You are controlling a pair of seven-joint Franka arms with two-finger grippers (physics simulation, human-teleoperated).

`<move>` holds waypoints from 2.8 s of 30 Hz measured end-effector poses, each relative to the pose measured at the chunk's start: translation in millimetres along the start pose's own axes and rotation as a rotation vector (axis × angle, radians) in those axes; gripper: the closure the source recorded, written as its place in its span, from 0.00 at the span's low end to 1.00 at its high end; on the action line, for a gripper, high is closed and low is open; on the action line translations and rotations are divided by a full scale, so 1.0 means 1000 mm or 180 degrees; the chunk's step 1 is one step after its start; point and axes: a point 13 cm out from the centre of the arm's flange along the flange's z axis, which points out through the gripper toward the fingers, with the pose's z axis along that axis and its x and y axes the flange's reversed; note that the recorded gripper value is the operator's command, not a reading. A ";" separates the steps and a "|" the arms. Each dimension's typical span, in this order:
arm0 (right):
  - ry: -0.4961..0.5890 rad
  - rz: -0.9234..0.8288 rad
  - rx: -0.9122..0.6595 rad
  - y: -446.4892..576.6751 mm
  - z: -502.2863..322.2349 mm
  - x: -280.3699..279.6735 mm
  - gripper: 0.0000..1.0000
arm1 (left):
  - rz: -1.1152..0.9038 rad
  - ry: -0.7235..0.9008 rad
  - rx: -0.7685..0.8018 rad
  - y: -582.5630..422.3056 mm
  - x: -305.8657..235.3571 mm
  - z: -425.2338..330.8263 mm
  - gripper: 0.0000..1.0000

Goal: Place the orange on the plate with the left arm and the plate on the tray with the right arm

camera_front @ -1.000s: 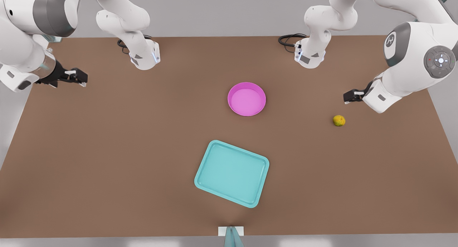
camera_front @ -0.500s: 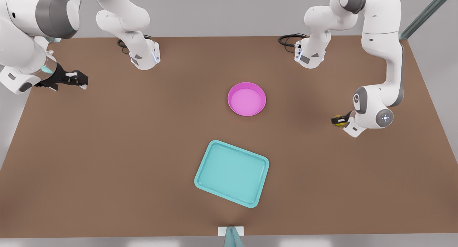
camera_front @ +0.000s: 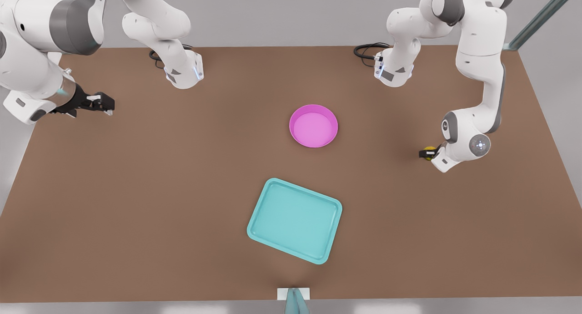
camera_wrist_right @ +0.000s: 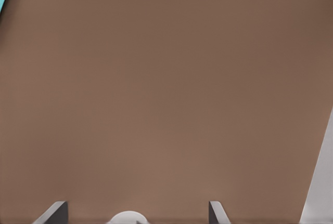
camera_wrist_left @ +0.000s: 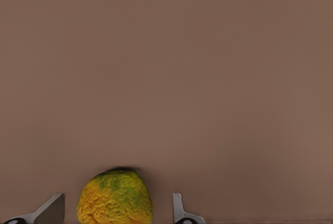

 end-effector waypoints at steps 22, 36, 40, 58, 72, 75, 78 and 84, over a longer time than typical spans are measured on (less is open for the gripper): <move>0.0041 -0.0007 -0.0001 0.000 0.006 -0.001 0.00 | 0.0245 0.0090 -0.0026 0.009 0.003 0.028 0.29; 0.0048 -0.0021 -0.0005 -0.001 0.007 -0.001 0.00 | 0.0887 -0.0122 -0.0186 -0.129 -0.027 -0.051 0.30; 0.0036 -0.0026 -0.0003 0.000 0.005 -0.001 0.00 | 0.1780 -0.0159 -0.0215 -0.395 -0.003 -0.097 0.30; 0.0600 -0.0344 -0.0279 0.060 0.110 -0.031 0.00 | -0.0699 -0.0244 -0.0083 -0.222 0.007 -0.400 0.00; 0.0190 -0.1294 -0.0691 0.451 0.337 -0.055 0.00 | -0.0631 -0.0260 0.0260 -0.126 0.002 -0.418 0.00; 0.0072 -0.1212 -0.0735 0.475 0.357 -0.061 0.00 | -0.0591 -0.0248 0.0248 -0.125 0.003 -0.417 0.00; 0.0006 -0.1110 -0.0770 0.483 0.364 -0.064 0.00 | -0.0556 -0.0232 0.0239 -0.124 0.003 -0.415 0.00; -0.0003 -0.1015 -0.0784 0.496 0.374 -0.048 0.00 | -0.0508 -0.0156 0.0220 -0.121 0.005 -0.410 0.00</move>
